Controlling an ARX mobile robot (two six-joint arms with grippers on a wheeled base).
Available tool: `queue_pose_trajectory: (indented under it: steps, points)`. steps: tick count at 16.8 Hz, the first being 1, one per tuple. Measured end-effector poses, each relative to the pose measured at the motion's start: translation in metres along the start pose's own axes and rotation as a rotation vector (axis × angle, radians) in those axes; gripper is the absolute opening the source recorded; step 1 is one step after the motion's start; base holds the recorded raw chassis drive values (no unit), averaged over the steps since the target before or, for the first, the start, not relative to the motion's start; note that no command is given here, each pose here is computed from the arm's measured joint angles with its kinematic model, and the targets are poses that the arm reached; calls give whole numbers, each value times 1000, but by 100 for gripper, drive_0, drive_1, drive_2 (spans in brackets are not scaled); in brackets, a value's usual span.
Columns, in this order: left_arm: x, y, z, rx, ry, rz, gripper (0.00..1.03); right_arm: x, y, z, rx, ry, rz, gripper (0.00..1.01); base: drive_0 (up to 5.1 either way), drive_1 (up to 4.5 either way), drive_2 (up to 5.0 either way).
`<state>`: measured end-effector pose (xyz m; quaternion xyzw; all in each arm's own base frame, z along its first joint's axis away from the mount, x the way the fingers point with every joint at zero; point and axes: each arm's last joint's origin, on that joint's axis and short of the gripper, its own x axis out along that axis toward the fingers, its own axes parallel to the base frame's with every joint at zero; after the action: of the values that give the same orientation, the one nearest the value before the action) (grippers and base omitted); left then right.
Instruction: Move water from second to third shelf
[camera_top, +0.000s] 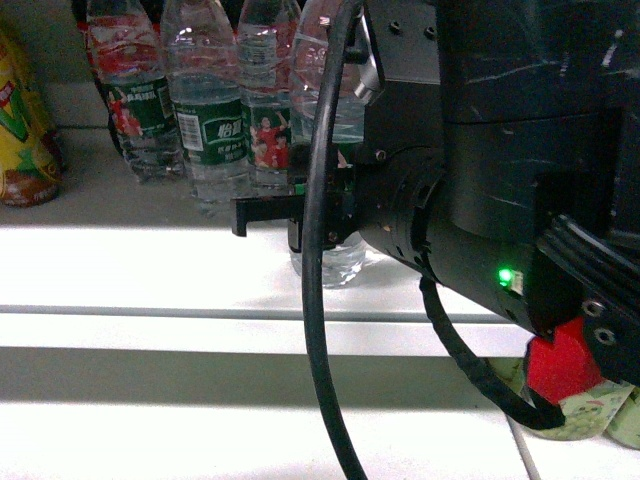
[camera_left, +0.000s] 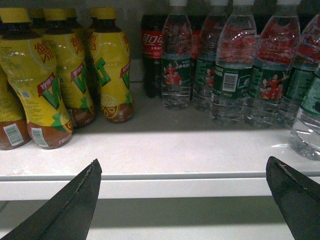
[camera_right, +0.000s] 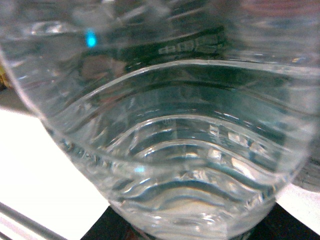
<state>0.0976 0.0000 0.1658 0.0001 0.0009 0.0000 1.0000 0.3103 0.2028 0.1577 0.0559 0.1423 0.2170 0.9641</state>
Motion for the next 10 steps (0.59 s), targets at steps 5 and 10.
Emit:
queue_pose_trajectory:
  steps: [5, 10]
  points:
    - [0, 0, 0, 0, 0, 0, 98, -32, -14, -6, -41, 0, -19, 40, 0, 0, 0]
    - [0, 0, 0, 0, 0, 0, 98, -63, -40, -10, -71, -25, -99, 40, 0, 0, 0]
